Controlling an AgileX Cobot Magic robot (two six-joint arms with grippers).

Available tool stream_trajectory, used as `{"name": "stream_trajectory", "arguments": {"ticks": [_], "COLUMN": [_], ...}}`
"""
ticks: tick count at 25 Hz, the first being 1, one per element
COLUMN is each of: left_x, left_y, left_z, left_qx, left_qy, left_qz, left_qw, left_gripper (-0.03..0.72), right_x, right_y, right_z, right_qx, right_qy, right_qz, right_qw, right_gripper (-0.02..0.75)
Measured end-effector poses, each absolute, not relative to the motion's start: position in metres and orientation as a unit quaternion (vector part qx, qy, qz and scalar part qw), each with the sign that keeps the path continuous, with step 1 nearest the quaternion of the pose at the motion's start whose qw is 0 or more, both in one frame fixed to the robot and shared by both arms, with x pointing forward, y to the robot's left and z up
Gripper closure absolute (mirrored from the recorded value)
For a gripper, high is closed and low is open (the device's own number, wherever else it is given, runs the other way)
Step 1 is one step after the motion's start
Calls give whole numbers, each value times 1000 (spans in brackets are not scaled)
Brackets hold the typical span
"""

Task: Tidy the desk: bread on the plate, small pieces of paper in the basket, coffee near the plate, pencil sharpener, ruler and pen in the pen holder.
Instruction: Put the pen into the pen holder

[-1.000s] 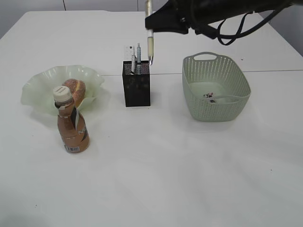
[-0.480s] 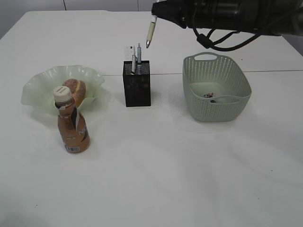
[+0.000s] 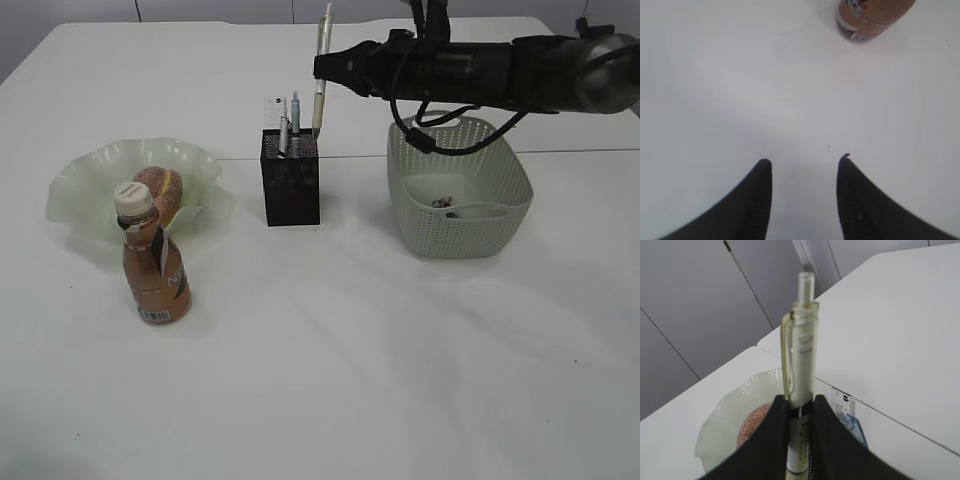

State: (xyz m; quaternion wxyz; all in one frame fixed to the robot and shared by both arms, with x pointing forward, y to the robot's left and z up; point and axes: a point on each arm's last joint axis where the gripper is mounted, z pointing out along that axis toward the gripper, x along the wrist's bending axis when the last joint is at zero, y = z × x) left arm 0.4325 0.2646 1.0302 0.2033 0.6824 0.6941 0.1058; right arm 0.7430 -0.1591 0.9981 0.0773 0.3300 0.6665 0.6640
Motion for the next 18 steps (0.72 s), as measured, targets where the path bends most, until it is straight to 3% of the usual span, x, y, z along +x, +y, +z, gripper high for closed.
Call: {"name": "stream_trajectory", "arguments": {"ticks": [18], "left_x": [432], "left_y": [265], "left_z": [1030], "left_qx": [683], "left_qy": [695], "left_qz": [103], "left_qw": [200], "left_gripper": [379], "right_x": [754], "right_y": [-136], "right_z": [988], "right_qx": [267], "right_qy": [692], "right_qz": [657], "right_qw": [135], "right_gripper": [676]}}
